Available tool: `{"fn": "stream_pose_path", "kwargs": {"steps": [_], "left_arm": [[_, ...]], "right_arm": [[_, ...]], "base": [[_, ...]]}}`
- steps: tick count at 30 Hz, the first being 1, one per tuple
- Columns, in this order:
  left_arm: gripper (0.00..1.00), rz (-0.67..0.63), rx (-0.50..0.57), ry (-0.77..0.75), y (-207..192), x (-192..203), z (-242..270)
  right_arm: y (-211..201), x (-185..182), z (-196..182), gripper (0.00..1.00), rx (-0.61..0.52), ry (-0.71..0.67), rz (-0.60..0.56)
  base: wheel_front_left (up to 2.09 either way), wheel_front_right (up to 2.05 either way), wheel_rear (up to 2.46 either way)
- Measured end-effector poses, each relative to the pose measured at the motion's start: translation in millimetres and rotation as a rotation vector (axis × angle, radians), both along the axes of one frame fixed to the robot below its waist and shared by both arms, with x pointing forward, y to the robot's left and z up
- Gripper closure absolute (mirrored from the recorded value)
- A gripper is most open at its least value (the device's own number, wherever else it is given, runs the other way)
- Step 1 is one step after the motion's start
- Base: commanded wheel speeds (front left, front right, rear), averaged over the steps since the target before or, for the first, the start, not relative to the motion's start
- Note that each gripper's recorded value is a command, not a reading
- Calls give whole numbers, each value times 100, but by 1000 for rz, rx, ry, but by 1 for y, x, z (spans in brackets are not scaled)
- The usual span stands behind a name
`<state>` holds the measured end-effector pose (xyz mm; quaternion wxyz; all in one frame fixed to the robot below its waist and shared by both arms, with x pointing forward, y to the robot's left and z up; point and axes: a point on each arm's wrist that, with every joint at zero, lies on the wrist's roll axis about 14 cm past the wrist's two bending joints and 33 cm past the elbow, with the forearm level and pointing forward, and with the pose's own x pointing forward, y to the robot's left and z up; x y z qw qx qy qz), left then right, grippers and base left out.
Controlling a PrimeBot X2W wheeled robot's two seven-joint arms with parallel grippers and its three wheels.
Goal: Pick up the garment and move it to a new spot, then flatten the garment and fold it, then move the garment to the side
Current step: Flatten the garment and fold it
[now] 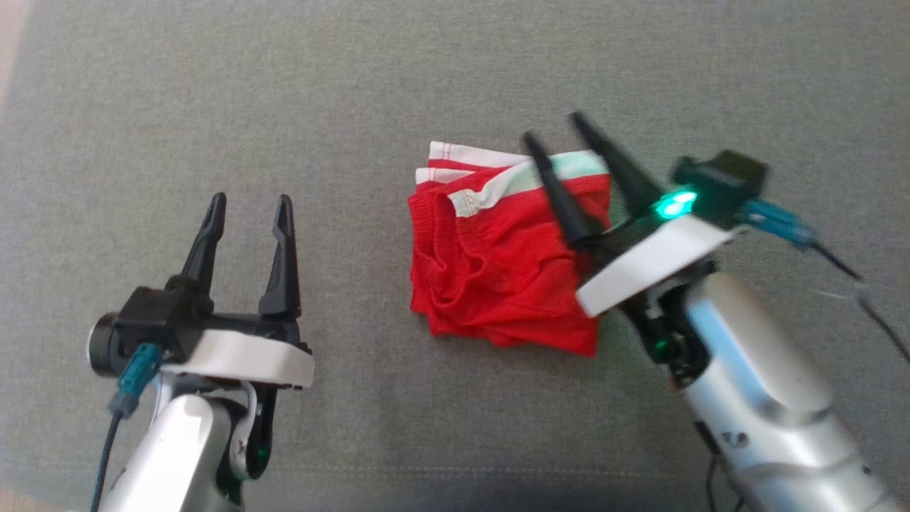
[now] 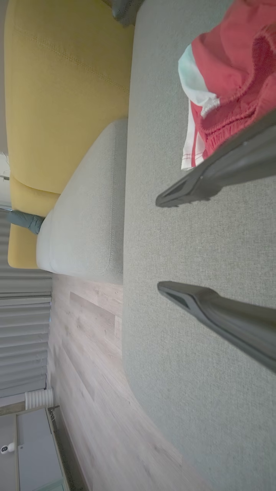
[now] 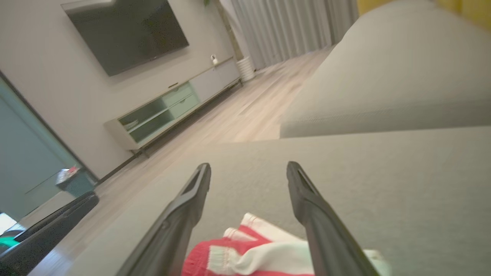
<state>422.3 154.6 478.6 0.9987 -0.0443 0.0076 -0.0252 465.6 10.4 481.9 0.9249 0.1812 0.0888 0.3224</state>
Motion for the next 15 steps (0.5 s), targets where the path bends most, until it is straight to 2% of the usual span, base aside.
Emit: {"fn": "stream_pose_path", "kwargs": {"steps": [6,11,15], "left_arm": [[0,-11,0,-14,-4,3,4],[0,-14,11,-14,-4,-2,4],[0,-16,13,-14,-5,-7,6]], "right_arm": [[-75,4,2,0,-71,-90,-214],[-137,-14,2,0,-155,-118,-382],[-166,-33,9,0,-202,-132,-464]], "base": [[0,0,0],[0,0,0],[0,0,0]]}}
